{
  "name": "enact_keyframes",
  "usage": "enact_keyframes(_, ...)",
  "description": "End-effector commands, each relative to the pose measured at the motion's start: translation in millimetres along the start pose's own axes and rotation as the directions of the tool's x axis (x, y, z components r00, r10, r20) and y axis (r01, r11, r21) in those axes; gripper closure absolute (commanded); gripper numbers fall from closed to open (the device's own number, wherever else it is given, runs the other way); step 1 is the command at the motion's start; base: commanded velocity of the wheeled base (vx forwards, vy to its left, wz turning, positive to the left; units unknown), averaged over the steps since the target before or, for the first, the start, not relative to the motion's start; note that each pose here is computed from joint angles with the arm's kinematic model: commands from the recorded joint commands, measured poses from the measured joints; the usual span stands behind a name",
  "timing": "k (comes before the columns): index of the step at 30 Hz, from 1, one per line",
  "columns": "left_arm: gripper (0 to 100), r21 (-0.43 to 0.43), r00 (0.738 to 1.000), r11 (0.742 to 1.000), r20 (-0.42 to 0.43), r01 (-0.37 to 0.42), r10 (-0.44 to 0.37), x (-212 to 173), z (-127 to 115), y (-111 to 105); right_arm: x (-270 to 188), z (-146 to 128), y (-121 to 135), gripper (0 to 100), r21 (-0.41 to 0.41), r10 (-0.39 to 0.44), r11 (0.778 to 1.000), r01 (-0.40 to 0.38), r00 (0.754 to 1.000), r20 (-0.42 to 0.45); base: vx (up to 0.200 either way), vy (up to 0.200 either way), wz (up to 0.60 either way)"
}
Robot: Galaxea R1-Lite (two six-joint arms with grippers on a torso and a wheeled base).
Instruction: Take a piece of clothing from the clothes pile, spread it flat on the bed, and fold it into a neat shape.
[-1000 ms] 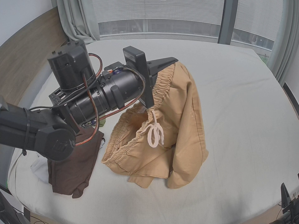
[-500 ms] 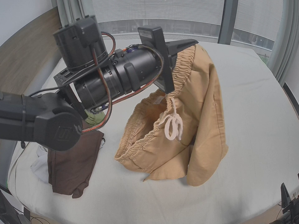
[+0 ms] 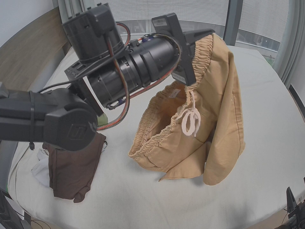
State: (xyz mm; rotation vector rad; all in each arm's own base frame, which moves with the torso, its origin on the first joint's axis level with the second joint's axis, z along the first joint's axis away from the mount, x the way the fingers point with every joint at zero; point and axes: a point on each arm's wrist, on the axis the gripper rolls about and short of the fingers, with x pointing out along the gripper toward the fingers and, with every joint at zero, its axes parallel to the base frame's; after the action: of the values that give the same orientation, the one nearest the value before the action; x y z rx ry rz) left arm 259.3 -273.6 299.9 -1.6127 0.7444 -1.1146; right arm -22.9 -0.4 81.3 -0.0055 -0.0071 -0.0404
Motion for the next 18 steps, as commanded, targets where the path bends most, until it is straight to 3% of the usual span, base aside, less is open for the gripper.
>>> enact_keyframes(1,100,-0.025,0.999,0.999,0.015,-0.048,0.049,7.1,4.2,24.5,0.2,-5.2,0.0,0,-0.001,0.001,1.000,-0.001,1.000,-0.003,0.000,0.000,0.00)
enact_keyframes(7,100,-0.037,0.991,0.994,0.084,-0.106,0.108,-4.8,17.7,45.3,0.2,-5.2,0.0,0,-0.001,-0.001,1.000,0.001,1.000,-0.003,0.000,0.000,0.00)
enact_keyframes(12,100,-0.018,0.988,0.993,0.103,-0.116,0.117,-23.4,20.1,43.6,0.2,-5.0,0.0,0,-0.001,-0.001,1.000,0.001,1.000,-0.001,0.000,0.000,0.00)
enact_keyframes(18,100,0.094,0.980,0.986,0.157,-0.135,0.119,-50.9,29.5,50.5,0.2,-5.2,0.0,0,-0.001,-0.001,1.000,0.001,1.000,-0.003,0.000,0.000,0.00)
